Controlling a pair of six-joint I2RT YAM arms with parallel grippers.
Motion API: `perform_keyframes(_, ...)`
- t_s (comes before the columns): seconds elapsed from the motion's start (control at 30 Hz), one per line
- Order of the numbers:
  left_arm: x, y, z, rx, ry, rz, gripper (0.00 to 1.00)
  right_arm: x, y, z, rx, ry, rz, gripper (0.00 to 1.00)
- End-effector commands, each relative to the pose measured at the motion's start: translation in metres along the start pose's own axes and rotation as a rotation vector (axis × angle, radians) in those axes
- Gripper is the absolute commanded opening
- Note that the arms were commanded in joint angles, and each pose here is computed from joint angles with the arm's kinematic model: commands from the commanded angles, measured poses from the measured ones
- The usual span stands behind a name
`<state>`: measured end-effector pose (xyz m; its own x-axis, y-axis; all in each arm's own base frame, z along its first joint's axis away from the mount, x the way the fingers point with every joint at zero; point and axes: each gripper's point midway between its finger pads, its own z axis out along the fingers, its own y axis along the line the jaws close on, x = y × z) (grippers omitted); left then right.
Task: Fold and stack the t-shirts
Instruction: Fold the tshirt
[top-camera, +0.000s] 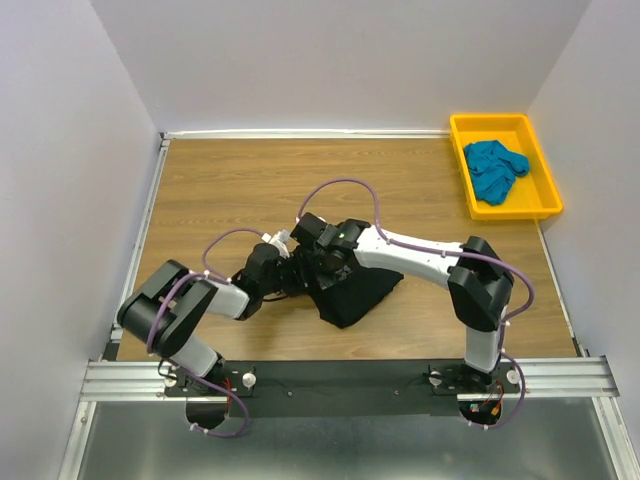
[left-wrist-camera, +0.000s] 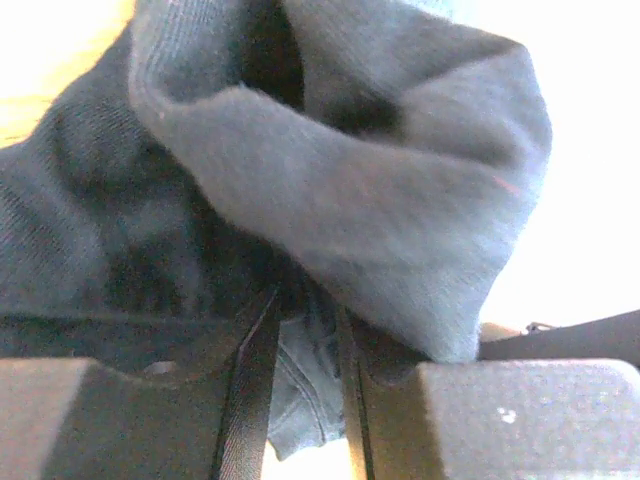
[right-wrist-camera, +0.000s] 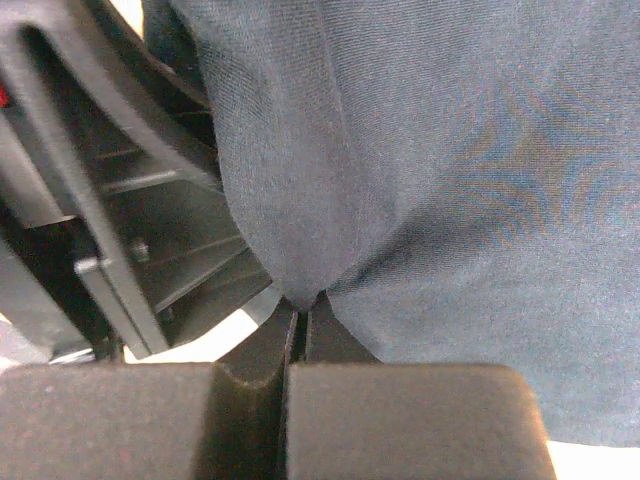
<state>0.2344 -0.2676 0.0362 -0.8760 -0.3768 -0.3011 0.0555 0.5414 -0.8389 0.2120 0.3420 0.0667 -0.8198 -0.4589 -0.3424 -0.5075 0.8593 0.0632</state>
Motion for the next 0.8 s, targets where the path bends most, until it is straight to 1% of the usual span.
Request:
perform_keyframes(0.0,-0.024,-0.022,-0.010,0.009,-0.100,0.046,0.40,-0.006,0.014,-0.015,-0.064,-0.051,0.022,0.01)
perform_keyframes(0.13,-0.029,-0.020,-0.023,-0.060,-0.124,0.031,0.40,-0.014,0.018,-0.021,-0.081,-0.078,0.028,0.01)
perform_keyframes(0.2,-0.034,-0.018,-0.028,-0.100,-0.152,0.022,0.41,-0.015,0.020,-0.022,-0.089,-0.077,0.033,0.00)
perform_keyframes(0.23,-0.038,-0.024,-0.035,-0.095,-0.175,0.025,0.41,-0.017,0.022,-0.024,-0.099,-0.082,0.033,0.00)
perform_keyframes(0.27,-0.032,-0.014,-0.040,-0.147,-0.161,0.010,0.41,-0.018,0.024,-0.024,-0.109,-0.082,0.034,0.00)
perform_keyframes(0.33,-0.038,-0.013,-0.051,-0.180,-0.204,-0.008,0.41,-0.019,0.028,-0.024,-0.126,-0.084,0.031,0.01)
perform_keyframes(0.37,-0.031,-0.001,-0.057,-0.234,-0.193,-0.035,0.41,-0.019,0.030,-0.023,-0.140,-0.081,0.032,0.01)
perform_keyframes(0.4,-0.033,0.002,-0.065,-0.250,-0.226,-0.061,0.41,-0.019,0.031,-0.023,-0.149,-0.080,0.030,0.00)
perform_keyframes(0.47,-0.028,0.014,-0.074,-0.298,-0.238,-0.093,0.41,-0.017,0.034,-0.020,-0.161,-0.075,0.025,0.01)
perform_keyframes(0.5,-0.028,0.018,-0.079,-0.314,-0.255,-0.110,0.41,-0.013,0.041,-0.020,-0.201,-0.056,0.020,0.01)
perform_keyframes(0.53,-0.031,0.022,-0.085,-0.320,-0.294,-0.119,0.43,-0.012,0.044,-0.020,-0.224,-0.050,0.003,0.01)
perform_keyframes(0.6,-0.033,0.022,-0.094,-0.319,-0.327,-0.148,0.47,-0.007,0.052,-0.017,-0.270,-0.026,-0.008,0.01)
perform_keyframes(0.63,-0.032,0.025,-0.096,-0.321,-0.334,-0.155,0.51,-0.005,0.054,-0.016,-0.280,-0.019,-0.012,0.02)
perform_keyframes(0.7,-0.032,0.026,-0.098,-0.319,-0.348,-0.165,0.55,-0.001,0.058,-0.015,-0.309,-0.003,-0.021,0.02)
perform_keyframes(0.77,-0.030,0.031,-0.100,-0.326,-0.353,-0.180,0.59,0.003,0.062,-0.011,-0.335,0.016,-0.035,0.07)
